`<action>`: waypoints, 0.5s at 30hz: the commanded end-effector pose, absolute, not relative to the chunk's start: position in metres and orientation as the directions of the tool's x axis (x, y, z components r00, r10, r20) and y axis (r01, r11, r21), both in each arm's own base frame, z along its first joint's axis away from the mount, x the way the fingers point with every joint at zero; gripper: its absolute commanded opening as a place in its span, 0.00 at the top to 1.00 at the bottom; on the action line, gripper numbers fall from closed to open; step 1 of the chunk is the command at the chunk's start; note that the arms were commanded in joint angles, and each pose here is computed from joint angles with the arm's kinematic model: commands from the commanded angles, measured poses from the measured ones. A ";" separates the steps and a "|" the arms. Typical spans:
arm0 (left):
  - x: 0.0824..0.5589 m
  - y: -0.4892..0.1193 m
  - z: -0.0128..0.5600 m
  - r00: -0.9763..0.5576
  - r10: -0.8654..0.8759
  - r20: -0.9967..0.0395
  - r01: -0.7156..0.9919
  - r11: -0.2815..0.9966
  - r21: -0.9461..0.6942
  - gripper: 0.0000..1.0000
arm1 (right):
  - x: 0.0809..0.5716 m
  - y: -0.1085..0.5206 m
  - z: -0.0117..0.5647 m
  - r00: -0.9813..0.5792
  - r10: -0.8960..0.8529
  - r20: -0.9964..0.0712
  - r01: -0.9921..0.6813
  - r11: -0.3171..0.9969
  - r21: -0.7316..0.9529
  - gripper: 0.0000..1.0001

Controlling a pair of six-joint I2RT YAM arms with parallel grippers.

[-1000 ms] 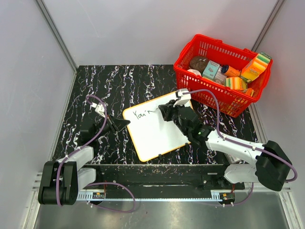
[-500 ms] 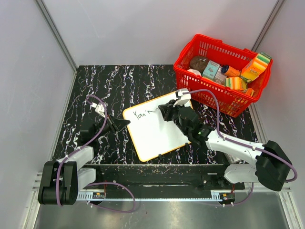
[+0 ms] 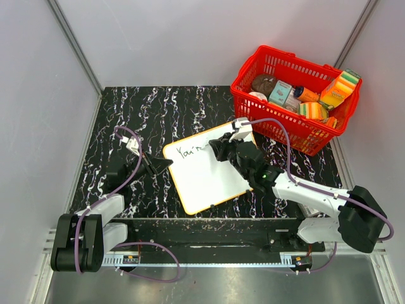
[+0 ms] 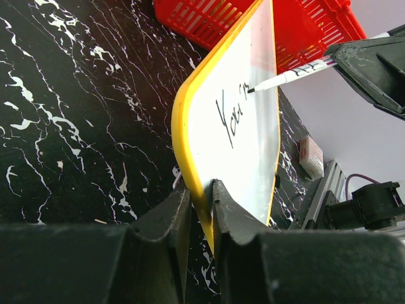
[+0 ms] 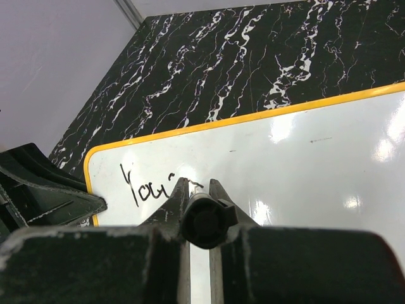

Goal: Write a sentence on the whiteboard

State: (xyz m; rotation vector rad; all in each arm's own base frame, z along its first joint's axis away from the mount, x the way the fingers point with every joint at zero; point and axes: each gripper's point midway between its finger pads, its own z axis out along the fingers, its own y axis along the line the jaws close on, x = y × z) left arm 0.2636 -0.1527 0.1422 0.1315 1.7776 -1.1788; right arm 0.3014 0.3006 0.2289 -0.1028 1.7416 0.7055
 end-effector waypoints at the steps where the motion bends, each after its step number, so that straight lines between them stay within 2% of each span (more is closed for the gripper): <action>1: 0.261 -0.154 0.143 -0.478 -0.342 -0.809 0.606 0.539 -0.586 1.00 | 0.310 0.302 0.247 -0.262 0.326 -0.908 -0.421 0.808 0.412 1.00; 15: 0.261 -0.154 0.143 -0.477 -0.343 -0.810 0.606 0.539 -0.585 1.00 | 0.324 0.280 0.247 -0.228 0.336 -0.914 -0.313 0.863 0.396 1.00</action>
